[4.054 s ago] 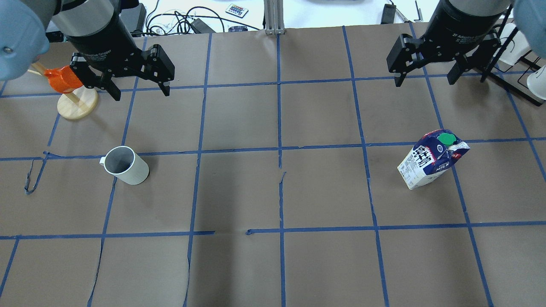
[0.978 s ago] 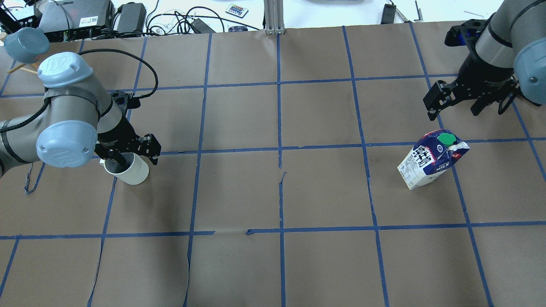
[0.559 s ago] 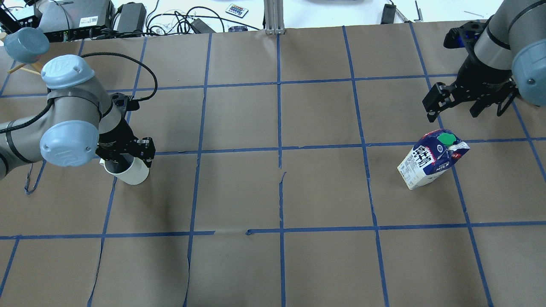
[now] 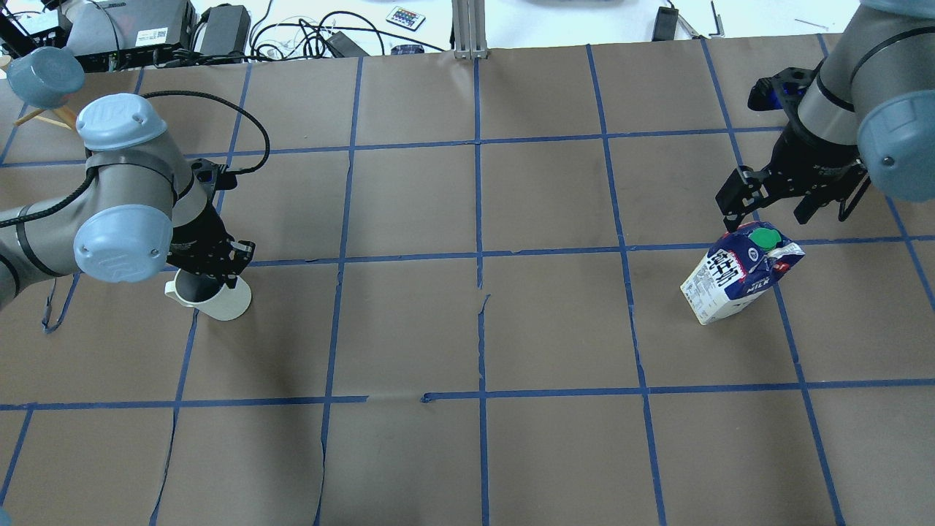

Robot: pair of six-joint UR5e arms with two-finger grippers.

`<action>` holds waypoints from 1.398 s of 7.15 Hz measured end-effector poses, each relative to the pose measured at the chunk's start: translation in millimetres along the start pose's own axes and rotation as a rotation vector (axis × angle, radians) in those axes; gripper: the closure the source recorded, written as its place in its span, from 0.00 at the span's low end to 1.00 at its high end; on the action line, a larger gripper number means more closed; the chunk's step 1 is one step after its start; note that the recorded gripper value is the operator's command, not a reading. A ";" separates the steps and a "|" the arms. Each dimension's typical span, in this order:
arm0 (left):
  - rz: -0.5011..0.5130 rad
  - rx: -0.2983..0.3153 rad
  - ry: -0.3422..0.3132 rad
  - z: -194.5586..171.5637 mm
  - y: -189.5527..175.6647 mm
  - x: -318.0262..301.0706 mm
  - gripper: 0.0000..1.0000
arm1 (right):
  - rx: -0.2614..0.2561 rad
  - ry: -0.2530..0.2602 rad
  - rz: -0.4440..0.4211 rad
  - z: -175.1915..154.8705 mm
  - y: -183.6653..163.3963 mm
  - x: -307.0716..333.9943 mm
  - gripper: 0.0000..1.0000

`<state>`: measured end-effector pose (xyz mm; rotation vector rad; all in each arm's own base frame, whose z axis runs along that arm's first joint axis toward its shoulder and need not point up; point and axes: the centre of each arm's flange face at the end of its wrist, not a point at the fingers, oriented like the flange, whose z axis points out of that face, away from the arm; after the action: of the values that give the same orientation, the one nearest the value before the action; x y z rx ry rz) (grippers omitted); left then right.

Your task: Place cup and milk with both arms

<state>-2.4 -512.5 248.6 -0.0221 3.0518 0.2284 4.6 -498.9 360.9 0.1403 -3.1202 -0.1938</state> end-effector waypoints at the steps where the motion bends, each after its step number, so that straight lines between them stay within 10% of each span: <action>1: -0.001 0.007 -0.004 -3.5 -2.4 0.2 1.00 | -0.023 -0.007 -0.009 11.1 4.1 -1.7 0.00; 5: -0.112 0.044 -0.003 -34.1 -17.8 34.0 1.00 | -0.095 0.025 -0.020 39.1 17.0 -2.1 0.05; 7: -0.186 0.068 0.009 -54.0 -21.3 106.7 1.00 | -0.067 0.031 -0.018 37.5 14.2 -2.0 0.25; 9: -0.297 0.069 0.067 -77.0 -29.5 184.9 1.00 | -0.024 0.040 -0.016 30.5 9.4 -1.4 0.25; 10: -0.354 0.069 0.087 -81.9 -36.6 220.1 1.00 | -0.010 0.044 -0.015 26.7 7.2 -1.1 0.49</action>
<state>-227.6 -562.7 305.9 -0.5748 3.0664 0.0982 4.6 -488.5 335.3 0.1658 -3.0751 -0.2032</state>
